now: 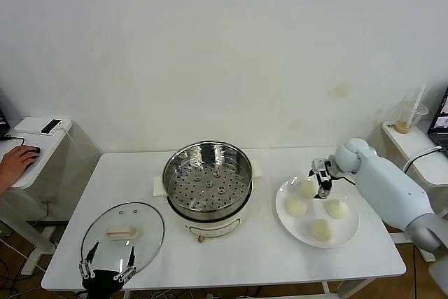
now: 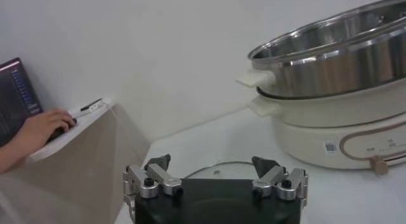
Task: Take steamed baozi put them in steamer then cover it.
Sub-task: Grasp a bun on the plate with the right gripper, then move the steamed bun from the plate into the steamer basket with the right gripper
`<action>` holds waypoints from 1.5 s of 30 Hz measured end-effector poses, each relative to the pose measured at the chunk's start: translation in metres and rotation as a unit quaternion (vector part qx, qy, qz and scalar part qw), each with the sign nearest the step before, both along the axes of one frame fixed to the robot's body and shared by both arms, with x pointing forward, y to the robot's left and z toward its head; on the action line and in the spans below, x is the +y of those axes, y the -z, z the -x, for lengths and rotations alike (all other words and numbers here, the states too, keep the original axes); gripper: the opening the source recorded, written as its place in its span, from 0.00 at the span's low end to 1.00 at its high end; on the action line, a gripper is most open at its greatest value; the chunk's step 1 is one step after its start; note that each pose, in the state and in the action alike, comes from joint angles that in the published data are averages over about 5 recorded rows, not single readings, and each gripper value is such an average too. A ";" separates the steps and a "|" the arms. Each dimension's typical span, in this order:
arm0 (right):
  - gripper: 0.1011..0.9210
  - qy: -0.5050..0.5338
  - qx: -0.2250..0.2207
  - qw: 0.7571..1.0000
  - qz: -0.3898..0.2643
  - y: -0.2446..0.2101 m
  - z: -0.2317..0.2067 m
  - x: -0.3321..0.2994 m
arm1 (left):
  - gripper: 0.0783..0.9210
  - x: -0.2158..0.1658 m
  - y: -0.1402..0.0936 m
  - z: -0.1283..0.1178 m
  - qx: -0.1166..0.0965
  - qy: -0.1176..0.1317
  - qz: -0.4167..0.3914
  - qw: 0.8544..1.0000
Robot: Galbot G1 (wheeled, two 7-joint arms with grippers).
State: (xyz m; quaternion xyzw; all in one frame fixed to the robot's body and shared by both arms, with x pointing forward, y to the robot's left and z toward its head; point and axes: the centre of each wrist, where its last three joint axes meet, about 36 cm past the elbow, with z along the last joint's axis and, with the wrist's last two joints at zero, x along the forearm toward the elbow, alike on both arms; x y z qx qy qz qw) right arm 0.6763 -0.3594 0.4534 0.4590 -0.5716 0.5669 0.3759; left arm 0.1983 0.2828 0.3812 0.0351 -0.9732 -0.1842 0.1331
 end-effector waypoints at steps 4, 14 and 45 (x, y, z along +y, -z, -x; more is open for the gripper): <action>0.78 0.001 0.002 1.000 0.003 0.004 -0.003 0.005 | 0.88 0.001 0.000 0.001 0.001 0.000 -0.001 1.000; 0.67 0.004 0.006 1.000 0.015 0.011 -0.006 0.008 | 0.88 0.000 -0.001 0.001 -0.001 0.001 -0.001 1.000; 0.55 -0.086 -0.076 0.993 -0.037 -0.155 -0.022 0.056 | 0.88 0.008 0.000 -0.003 0.003 0.006 0.003 1.000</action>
